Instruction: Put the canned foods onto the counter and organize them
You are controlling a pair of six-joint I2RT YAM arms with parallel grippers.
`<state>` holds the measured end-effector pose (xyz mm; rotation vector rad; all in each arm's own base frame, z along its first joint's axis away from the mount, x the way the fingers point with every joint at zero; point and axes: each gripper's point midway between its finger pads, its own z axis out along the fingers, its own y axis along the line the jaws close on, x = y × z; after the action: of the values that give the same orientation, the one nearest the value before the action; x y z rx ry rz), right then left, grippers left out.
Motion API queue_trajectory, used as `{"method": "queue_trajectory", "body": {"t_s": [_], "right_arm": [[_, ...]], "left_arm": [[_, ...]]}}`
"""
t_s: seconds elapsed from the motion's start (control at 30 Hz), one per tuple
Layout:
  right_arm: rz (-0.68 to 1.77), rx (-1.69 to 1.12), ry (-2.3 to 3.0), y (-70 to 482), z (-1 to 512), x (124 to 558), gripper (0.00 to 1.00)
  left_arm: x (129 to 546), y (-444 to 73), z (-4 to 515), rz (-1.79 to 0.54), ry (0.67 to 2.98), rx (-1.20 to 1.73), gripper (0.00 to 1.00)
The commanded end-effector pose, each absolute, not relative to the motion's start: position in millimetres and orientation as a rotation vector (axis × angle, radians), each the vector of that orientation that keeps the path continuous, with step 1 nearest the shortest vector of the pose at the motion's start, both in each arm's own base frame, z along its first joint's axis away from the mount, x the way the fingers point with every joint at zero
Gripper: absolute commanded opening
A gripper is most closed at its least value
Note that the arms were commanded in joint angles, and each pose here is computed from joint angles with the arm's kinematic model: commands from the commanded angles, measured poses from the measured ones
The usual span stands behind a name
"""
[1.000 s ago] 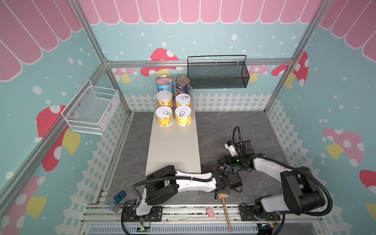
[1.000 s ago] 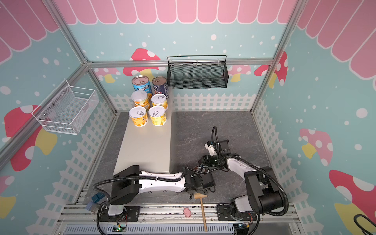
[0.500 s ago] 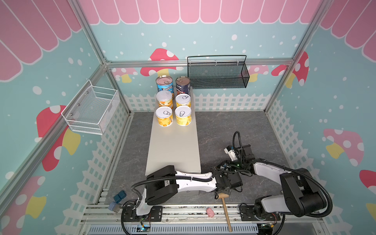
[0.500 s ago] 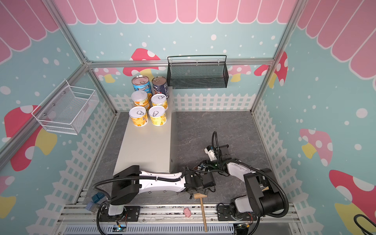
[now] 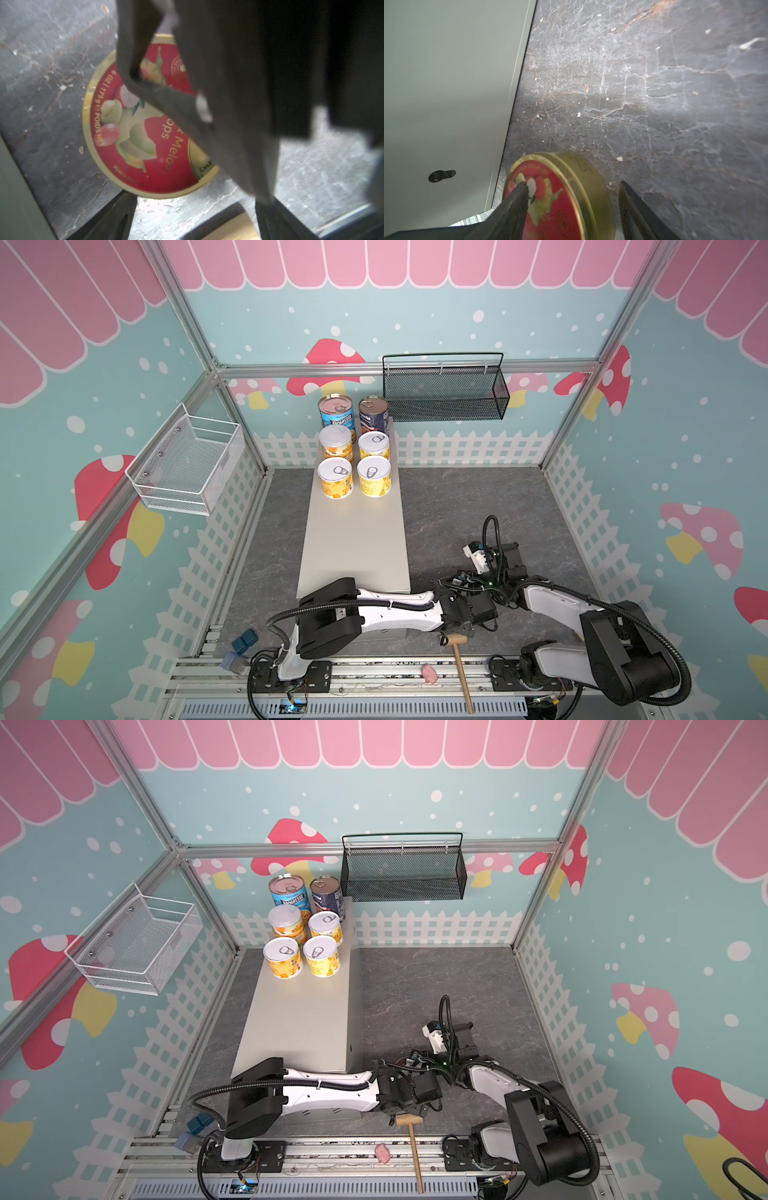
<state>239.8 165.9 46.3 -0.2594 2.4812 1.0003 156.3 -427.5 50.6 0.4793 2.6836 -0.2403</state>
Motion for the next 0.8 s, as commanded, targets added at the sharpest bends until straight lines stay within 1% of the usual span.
{"method": "queue_trajectory", "body": {"t_s": [0.0, 0.27, 0.43, 0.47, 0.5, 0.6, 0.67, 0.77], "right_arm": [[1.181, -0.382, 2.359, 187.0, 76.8, 223.6, 0.7], [1.173, -0.356, 2.334, 183.1, 81.7, 216.6, 0.69], [1.028, -0.273, 2.374, 167.2, 76.7, 222.9, 0.71], [1.002, -0.255, 2.379, 164.3, 76.3, 224.5, 0.72], [0.961, -0.228, 2.383, 159.7, 76.6, 228.0, 0.76], [0.868, -0.161, 2.385, 148.3, 79.3, 236.7, 0.79], [0.827, -0.129, 2.378, 143.2, 83.6, 242.3, 0.84], [0.757, -0.081, 2.374, 134.1, 88.2, 251.9, 0.87]], "left_arm": [[187.1, -427.4, 50.3, -0.277, 2.689, 0.362, 0.9], [188.4, -437.5, 56.4, -0.327, 2.672, 0.385, 0.9], [191.3, -436.8, 64.4, -0.328, 2.651, 0.374, 0.9], [192.0, -435.3, 69.7, -0.324, 2.634, 0.368, 0.9], [191.0, -433.6, 75.3, -0.327, 2.626, 0.368, 0.9], [194.8, -423.1, 93.5, -0.306, 2.585, 0.343, 0.91], [192.0, -418.4, 105.0, -0.306, 2.565, 0.346, 0.91], [182.8, -412.8, 122.2, -0.301, 2.536, 0.37, 0.92]]}}
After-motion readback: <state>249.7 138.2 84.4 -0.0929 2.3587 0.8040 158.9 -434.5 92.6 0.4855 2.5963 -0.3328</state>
